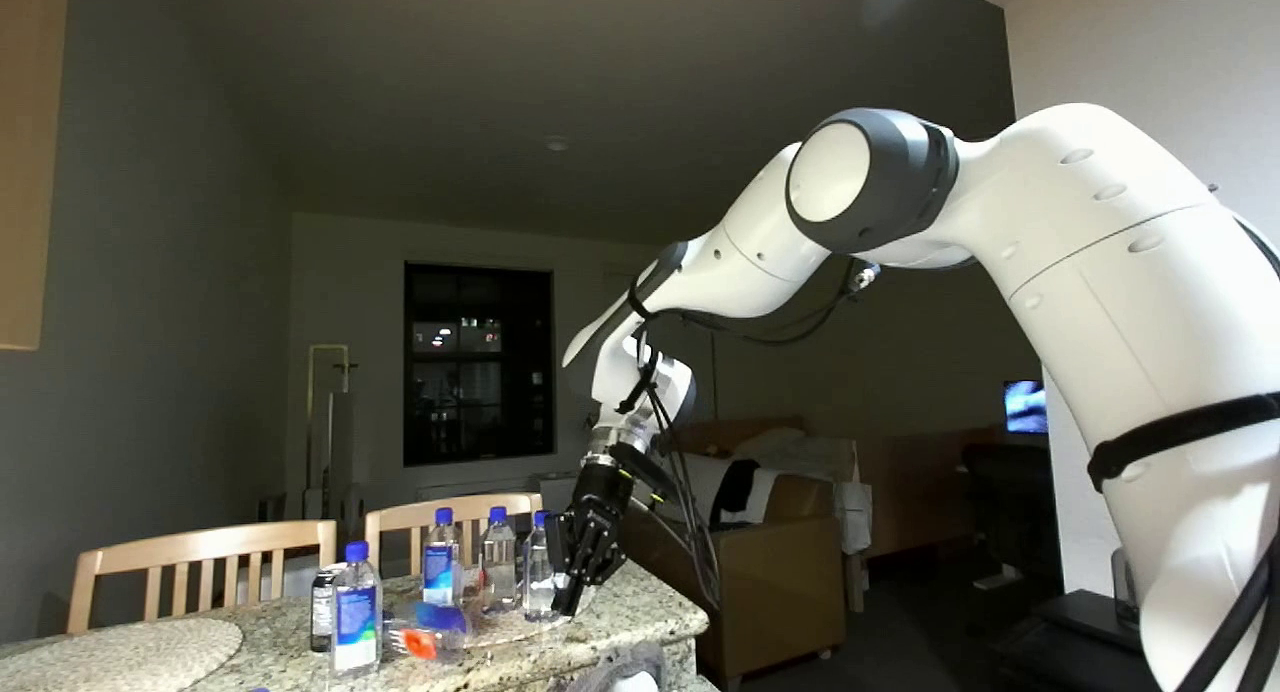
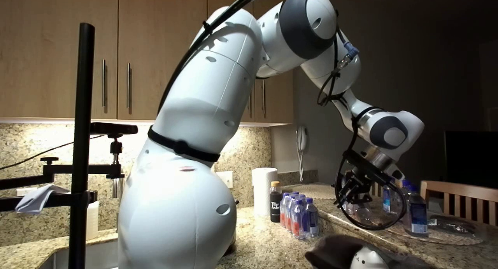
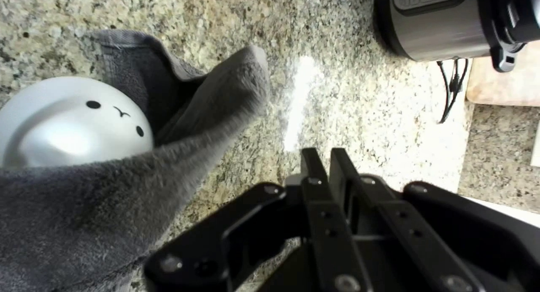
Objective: Pick up the grey cloth and put it on the counter
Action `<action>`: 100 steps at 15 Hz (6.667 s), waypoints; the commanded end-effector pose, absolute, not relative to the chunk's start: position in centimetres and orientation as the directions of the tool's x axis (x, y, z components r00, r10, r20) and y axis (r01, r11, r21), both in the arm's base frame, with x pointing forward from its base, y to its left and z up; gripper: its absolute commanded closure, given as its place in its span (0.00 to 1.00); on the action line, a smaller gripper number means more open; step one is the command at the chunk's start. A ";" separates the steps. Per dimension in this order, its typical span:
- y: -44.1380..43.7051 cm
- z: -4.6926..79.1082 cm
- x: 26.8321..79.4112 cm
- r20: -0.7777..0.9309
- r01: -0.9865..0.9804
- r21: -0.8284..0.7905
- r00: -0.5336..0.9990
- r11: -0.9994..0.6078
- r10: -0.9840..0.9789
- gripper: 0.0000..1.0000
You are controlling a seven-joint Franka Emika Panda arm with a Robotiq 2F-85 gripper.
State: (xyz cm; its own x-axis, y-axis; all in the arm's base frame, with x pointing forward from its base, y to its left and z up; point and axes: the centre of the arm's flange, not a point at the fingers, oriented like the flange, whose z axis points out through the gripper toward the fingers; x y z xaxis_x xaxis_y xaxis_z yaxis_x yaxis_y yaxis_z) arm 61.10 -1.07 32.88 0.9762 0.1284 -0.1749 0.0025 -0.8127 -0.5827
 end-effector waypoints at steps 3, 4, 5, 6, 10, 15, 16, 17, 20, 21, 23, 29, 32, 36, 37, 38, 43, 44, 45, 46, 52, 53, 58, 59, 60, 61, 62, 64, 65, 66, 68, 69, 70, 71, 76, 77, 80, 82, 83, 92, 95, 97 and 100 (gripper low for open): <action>0.1 32.8 62.7 -0.228 -0.007 -0.580 0.961 -0.814 0.155 0.90; 0.0 32.4 62.8 -0.225 -0.001 -0.577 0.961 -0.817 0.158 0.91; -0.3 32.0 62.9 -0.221 -0.007 -0.575 0.964 -0.818 0.147 0.87; -0.6 31.6 62.9 -0.225 -0.013 -0.572 0.964 -0.820 0.142 0.65; -5.0 30.8 63.6 -0.224 -0.056 -0.533 0.972 -0.844 0.077 0.47; -10.4 29.2 65.1 -0.208 -0.118 -0.507 0.978 -0.854 -0.012 0.13; -11.1 28.7 65.5 -0.202 -0.128 -0.505 0.979 -0.854 -0.027 0.08; -11.9 27.9 65.8 -0.189 -0.138 -0.499 0.981 -0.855 -0.048 0.02; -13.8 25.6 66.9 -0.105 -0.162 -0.476 0.986 -0.864 -0.127 0.00; -14.3 24.9 67.1 -0.071 -0.170 -0.466 0.985 -0.868 -0.155 0.00; -15.2 23.4 67.5 -0.051 -0.195 -0.435 0.980 -0.879 -0.192 0.00; -17.3 20.0 67.9 -0.082 -0.272 -0.390 0.962 -0.880 -0.261 0.00; -17.2 18.5 67.8 -0.125 -0.295 -0.379 0.955 -0.877 -0.268 0.00; -16.3 16.8 67.2 -0.162 -0.296 -0.379 0.954 -0.877 -0.252 0.00; -15.8 16.5 67.3 -0.155 -0.288 -0.395 0.957 -0.872 -0.246 0.00; -15.2 16.4 67.4 -0.157 -0.285 -0.410 0.958 -0.866 -0.241 0.00; -12.9 16.9 68.2 -0.146 -0.252 -0.452 0.967 -0.856 -0.207 0.33; -12.8 17.0 68.3 -0.142 -0.247 -0.455 0.969 -0.856 -0.203 0.40; -12.7 17.3 68.5 -0.145 -0.244 -0.457 0.969 -0.855 -0.199 0.47; -12.7 17.4 68.6 -0.158 -0.244 -0.458 0.969 -0.855 -0.192 0.53; -12.9 18.9 68.5 -0.215 -0.247 -0.479 0.963 -0.842 -0.161 0.89; -12.9 19.4 68.5 -0.221 -0.247 -0.485 0.963 -0.839 -0.155 0.89; -11.7 23.8 68.7 -0.201 -0.202 -0.503 0.973 -0.840 -0.113 0.88; -11.2 24.7 68.9 -0.188 -0.195 -0.504 0.976 -0.841 -0.113 0.88; -10.5 25.9 69.0 -0.178 -0.191 -0.507 0.977 -0.841 -0.115 0.88; -9.8 27.0 69.1 -0.162 -0.182 -0.510 0.980 -0.841 -0.114 0.88; -8.9 28.3 68.9 -0.145 -0.173 -0.515 0.983 -0.840 -0.114 0.88; -7.2 30.7 68.7 -0.121 -0.163 -0.524 0.986 -0.836 -0.117 0.88; -6.3 32.1 68.4 -0.105 -0.159 -0.528 0.987 -0.834 -0.121 0.88; -5.2 33.7 68.1 -0.083 -0.149 -0.533 0.989 -0.833 -0.124 0.88; -3.0 36.6 67.4 -0.035 -0.128 -0.542 0.991 -0.830 -0.130 0.88; -1.8 38.0 67.0 -0.008 -0.119 -0.544 0.991 -0.831 -0.137 0.88; -0.6 39.2 66.5 0.029 -0.104 -0.539 0.989 -0.836 -0.142 0.88; 0.6 39.9 66.1 0.057 -0.093 -0.530 0.988 -0.843 -0.145 0.88; 7.1 41.8 62.1 0.143 -0.051 -0.498 0.980 -0.865 -0.141 0.89; 8.3 41.8 61.2 0.155 -0.039 -0.498 0.979 -0.866 -0.133 0.89; 12.6 41.6 57.3 0.180 0.001 -0.509 0.978 -0.861 -0.106 0.89; 15.1 41.3 55.2 0.192 0.013 -0.517 0.976 -0.856 -0.102 0.89; 16.4 41.0 54.2 0.209 0.017 -0.518 0.972 -0.855 -0.107 0.89; 23.6 36.4 47.1 0.286 -0.085 -0.426 0.932 -0.901 -0.223 0.90; 24.0 34.2 45.8 0.270 -0.192 -0.434 0.904 -0.880 -0.331 0.90; 23.9 32.6 44.7 0.266 -0.248 -0.430 0.884 -0.868 -0.385 0.90; 23.8 30.4 44.1 0.279 -0.321 -0.414 0.846 -0.851 -0.455 0.90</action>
State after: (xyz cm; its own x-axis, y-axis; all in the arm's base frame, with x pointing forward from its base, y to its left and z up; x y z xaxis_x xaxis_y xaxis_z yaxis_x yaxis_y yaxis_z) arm 45.13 23.05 31.66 0.8868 -0.3816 0.2607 -0.2464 -0.8676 -0.4319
